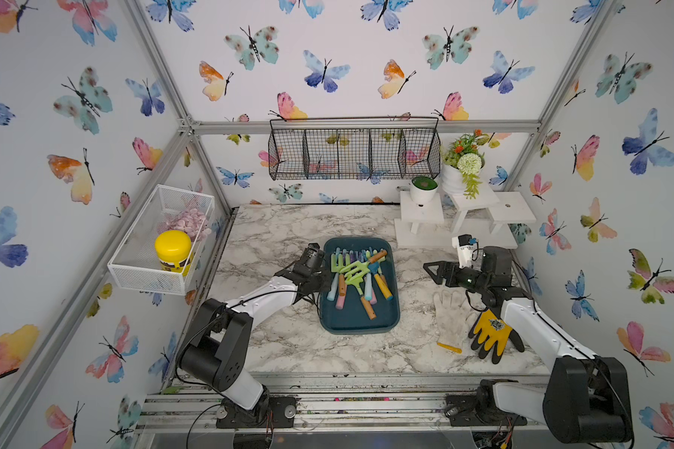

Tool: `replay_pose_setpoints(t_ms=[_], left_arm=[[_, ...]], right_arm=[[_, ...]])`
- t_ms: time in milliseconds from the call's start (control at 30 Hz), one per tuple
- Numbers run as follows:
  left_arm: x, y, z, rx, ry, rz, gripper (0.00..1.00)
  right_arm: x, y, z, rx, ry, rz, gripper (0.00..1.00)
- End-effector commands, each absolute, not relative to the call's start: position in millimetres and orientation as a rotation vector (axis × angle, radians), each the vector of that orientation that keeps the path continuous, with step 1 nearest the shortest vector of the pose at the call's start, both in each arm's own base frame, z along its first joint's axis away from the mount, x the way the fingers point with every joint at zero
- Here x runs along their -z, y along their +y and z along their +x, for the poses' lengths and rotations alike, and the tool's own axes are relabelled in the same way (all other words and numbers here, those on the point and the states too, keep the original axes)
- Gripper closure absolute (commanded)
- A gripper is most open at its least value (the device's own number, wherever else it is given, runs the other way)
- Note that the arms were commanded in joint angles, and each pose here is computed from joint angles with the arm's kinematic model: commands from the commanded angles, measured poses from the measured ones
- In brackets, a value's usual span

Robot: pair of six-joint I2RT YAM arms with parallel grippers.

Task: Take the hand rake out of the storage box
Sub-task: Move the storage box to the center of the board.

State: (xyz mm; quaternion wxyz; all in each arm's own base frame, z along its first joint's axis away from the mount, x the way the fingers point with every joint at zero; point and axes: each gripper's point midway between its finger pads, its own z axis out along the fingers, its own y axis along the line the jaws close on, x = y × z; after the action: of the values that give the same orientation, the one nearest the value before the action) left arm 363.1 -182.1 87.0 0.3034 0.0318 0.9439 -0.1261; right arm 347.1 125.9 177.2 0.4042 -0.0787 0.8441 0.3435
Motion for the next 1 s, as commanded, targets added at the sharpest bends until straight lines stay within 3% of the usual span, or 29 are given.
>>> replay_pose_setpoints(t_ms=[0, 367, 967], left_arm=[[-89.9, -190.5, 355.7, 0.346, 2.48, 0.228, 1.0], [-105.0, -199.8, 359.7, 0.407, 2.439, 0.245, 0.98], [-88.8, -212.0, 364.0, 0.546, 2.53, -0.015, 1.0]], right_arm=[[-187.7, 133.6, 341.1, -0.94, 2.119, -0.233, 0.16], [-192.0, 136.6, 336.0, -0.963, 2.119, -0.239, 0.17], [-194.6, 137.4, 334.1, -0.969, 2.127, -0.239, 0.17]])
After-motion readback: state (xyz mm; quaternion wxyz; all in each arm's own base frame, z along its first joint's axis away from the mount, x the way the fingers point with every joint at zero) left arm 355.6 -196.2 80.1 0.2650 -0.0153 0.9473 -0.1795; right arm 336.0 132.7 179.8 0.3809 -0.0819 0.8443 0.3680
